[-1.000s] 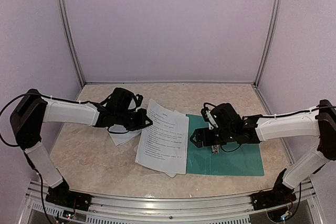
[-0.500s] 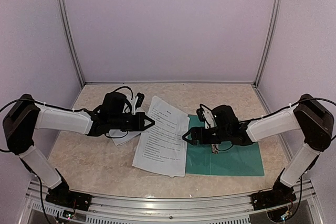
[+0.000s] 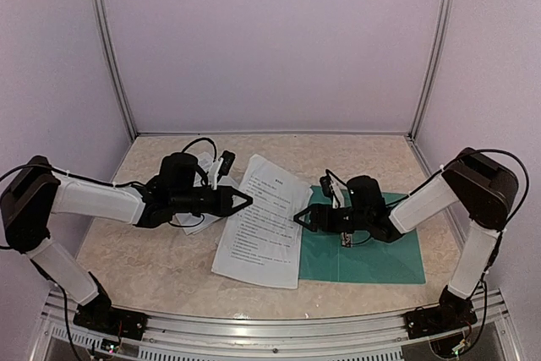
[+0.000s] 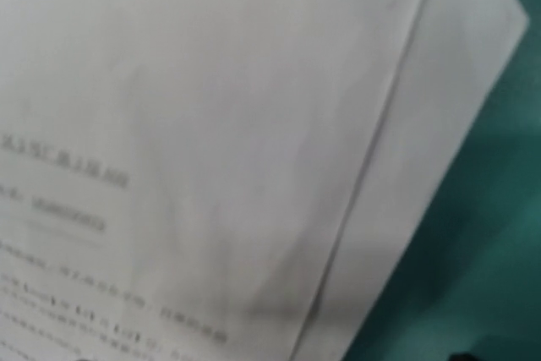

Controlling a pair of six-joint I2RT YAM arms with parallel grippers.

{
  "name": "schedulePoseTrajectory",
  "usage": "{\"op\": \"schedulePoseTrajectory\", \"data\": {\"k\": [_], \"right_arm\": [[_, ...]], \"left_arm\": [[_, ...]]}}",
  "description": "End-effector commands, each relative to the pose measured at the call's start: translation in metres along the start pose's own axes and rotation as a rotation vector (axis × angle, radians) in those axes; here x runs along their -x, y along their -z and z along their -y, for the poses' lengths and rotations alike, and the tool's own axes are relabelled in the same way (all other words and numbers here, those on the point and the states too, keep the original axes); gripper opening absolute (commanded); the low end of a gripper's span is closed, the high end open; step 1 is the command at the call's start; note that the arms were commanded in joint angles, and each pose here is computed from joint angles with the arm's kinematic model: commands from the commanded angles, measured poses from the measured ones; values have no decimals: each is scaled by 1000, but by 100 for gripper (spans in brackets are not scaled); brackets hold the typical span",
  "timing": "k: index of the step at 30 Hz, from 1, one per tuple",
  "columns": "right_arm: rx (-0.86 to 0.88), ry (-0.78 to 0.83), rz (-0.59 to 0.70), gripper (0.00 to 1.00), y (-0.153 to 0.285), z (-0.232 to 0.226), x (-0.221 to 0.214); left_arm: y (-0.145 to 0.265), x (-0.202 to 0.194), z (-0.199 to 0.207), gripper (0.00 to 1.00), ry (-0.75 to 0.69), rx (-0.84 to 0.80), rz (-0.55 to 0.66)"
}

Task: Put the files into the folder
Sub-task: Pass from the left arm to the right

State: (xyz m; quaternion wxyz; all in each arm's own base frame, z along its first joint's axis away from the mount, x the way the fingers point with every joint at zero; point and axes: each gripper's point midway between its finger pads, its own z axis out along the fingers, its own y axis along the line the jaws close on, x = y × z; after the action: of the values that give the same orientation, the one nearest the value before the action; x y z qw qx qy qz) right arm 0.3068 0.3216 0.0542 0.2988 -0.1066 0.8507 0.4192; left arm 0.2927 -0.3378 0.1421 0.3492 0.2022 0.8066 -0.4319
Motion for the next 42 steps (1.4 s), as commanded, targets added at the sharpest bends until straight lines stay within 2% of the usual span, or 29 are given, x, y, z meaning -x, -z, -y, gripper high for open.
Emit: {"op": "schedulePoseTrajectory", "data": {"k": [1, 12, 18, 22, 27, 30, 32, 35, 38, 42], "right_arm": [[68, -32, 27, 88, 0, 5, -2], [239, -32, 40, 80, -10, -3, -9], [304, -22, 31, 70, -13, -9, -12], [347, -33, 36, 54, -10, -16, -11], [363, -33, 51, 23, -1, -23, -7], [368, -23, 65, 13, 6, -29, -2], [375, -10, 82, 3, 12, -36, 5], [362, 6, 98, 0, 21, -42, 13], [307, 38, 96, 0, 29, -45, 20], [128, 46, 84, 0, 42, -26, 33]], "left_arm": [[7, 4, 20, 0, -69, -84, 36], [2, 0, 22, 0, -66, -117, 26], [-2, -1, 21, 0, -48, -122, 19], [-4, -1, 17, 0, -39, -107, 19], [-7, -2, 8, 0, -15, -78, 15], [-9, -2, 2, 0, 2, -64, 14], [-10, -2, -2, 0, 13, -53, 12], [-14, -1, -6, 0, 31, -35, 0], [-19, 4, -10, 6, 41, -10, -10], [-31, 11, -19, 25, 67, 45, -36]]}}
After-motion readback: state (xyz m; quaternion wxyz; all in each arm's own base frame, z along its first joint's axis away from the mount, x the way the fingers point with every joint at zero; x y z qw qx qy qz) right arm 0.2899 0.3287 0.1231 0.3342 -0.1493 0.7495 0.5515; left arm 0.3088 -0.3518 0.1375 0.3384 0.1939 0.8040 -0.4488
